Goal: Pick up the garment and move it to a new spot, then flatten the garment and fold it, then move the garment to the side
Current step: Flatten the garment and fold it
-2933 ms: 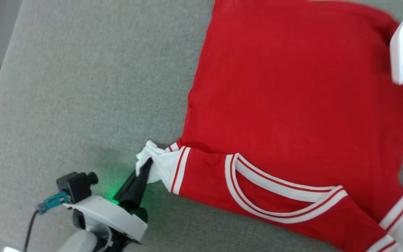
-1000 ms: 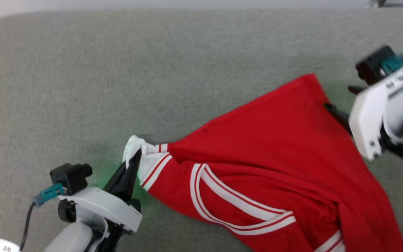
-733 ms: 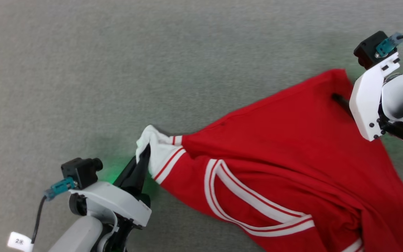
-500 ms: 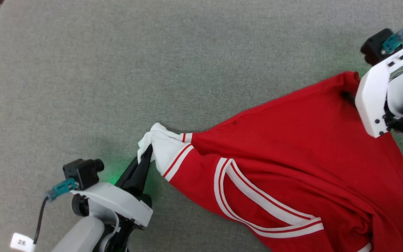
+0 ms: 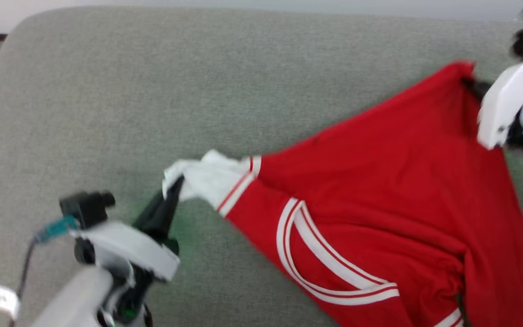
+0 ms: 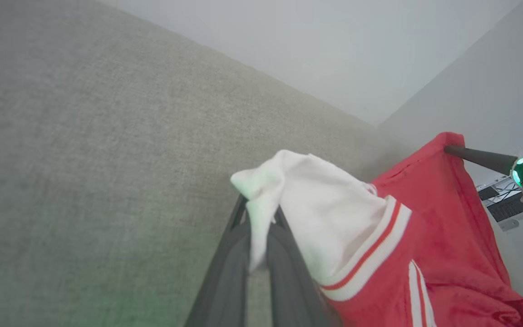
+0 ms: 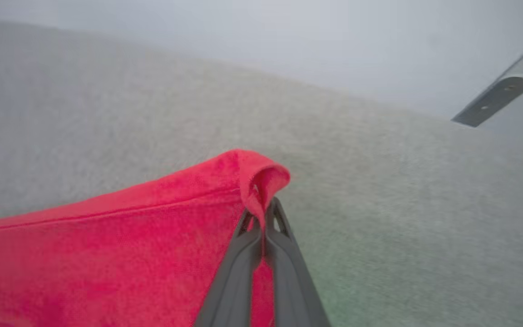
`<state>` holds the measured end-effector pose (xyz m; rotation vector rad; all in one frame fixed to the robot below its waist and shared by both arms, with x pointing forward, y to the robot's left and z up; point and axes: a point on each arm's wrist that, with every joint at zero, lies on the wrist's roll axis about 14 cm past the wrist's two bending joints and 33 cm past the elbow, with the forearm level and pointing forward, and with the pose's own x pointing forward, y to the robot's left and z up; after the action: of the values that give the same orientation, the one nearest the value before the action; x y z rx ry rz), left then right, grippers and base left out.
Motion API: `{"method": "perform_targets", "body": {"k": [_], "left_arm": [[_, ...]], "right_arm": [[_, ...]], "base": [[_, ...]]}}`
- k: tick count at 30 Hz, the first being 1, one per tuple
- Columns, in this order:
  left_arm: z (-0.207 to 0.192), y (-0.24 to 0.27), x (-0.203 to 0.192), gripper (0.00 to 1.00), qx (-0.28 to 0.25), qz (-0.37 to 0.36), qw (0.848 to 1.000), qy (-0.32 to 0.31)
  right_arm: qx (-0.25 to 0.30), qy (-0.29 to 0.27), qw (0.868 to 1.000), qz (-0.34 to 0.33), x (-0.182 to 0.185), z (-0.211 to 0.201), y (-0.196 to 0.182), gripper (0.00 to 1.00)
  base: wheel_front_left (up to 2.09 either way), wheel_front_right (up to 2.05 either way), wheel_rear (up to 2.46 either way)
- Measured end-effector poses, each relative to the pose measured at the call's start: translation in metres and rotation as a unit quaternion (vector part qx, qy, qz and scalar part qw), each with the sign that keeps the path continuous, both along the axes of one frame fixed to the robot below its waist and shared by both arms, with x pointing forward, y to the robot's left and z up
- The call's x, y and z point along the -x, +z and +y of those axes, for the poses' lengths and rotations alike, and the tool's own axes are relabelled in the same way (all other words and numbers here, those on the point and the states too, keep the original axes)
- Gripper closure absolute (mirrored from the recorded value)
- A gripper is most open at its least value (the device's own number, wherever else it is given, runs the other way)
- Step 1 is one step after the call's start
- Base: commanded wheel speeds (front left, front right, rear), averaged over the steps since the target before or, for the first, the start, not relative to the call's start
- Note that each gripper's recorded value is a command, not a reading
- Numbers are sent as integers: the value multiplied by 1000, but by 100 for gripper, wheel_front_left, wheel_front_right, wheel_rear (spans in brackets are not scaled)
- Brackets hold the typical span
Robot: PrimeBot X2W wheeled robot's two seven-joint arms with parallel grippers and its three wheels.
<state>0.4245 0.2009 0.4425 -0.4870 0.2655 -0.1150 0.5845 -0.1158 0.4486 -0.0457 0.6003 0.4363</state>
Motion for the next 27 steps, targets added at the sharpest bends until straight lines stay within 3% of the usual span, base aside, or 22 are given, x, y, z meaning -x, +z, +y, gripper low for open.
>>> {"method": "perform_targets", "body": {"k": [5,9,17,20,23,27], "left_arm": [[6,31,-42,100,-16,-30,999,-22],[16,69,-92,100,-44,-68,996,-25],[15,179,-196,100,-76,-172,982,-2],[19,226,-224,100,-80,-221,972,24],[26,278,-242,100,-98,-286,951,60],[19,320,-256,100,-85,-345,932,79]], "right_arm": [[-52,-82,992,-81,-35,-35,48,100],[-76,-113,981,-138,-58,-46,85,100],[-110,-174,941,-267,-97,-78,175,100],[-117,-187,923,-317,-107,-87,213,100],[-128,-197,901,-366,-113,-94,251,100],[-130,-213,880,-405,-116,-107,277,100]], "base": [[0,0,0],[0,0,0],[0,0,0],[0,0,0],[0,0,0],[0,0,0]]}}
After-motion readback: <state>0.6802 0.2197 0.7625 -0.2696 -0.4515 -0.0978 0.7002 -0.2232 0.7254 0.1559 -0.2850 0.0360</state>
